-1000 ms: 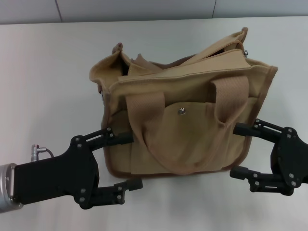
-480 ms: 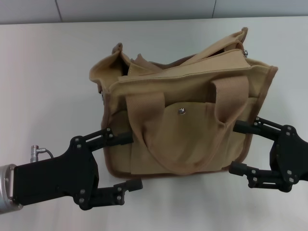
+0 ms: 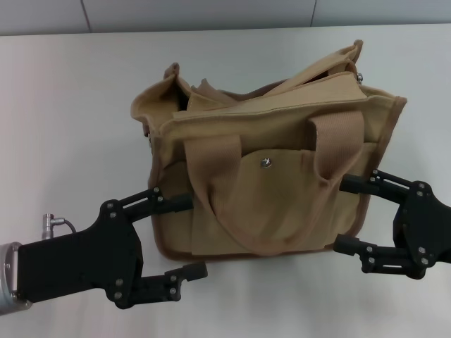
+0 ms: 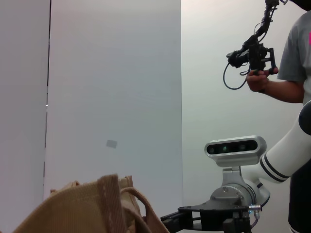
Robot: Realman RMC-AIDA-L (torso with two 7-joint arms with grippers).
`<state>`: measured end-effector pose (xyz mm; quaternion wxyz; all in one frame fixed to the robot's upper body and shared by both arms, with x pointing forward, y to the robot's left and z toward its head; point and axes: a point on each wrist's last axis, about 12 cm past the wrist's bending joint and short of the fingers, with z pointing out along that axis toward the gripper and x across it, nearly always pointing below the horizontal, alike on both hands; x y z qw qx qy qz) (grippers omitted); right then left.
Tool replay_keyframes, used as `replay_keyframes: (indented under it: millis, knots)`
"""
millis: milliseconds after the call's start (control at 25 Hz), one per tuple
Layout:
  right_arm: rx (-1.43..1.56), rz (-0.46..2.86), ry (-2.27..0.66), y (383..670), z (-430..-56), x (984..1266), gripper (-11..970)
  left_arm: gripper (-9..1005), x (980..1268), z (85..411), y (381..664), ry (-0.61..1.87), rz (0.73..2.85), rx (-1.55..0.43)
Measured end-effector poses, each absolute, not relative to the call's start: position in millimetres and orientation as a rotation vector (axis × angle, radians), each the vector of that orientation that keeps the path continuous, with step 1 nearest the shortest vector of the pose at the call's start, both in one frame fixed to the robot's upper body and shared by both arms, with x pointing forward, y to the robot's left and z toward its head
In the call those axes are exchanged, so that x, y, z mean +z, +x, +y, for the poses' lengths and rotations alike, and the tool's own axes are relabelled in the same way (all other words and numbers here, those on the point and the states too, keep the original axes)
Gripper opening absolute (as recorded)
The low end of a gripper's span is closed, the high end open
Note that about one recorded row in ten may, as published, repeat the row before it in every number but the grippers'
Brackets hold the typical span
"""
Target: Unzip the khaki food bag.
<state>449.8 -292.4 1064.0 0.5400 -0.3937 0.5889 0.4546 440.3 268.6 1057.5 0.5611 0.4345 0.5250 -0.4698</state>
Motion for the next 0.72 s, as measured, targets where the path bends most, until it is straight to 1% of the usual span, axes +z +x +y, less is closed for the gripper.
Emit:
replay_keyframes:
  millis: [720]
  knots:
    - [1.081, 1.402, -0.919, 449.1, -291.2, 1061.7, 853, 813, 1059.4, 270.1, 440.3, 1.006, 1.224, -1.102]
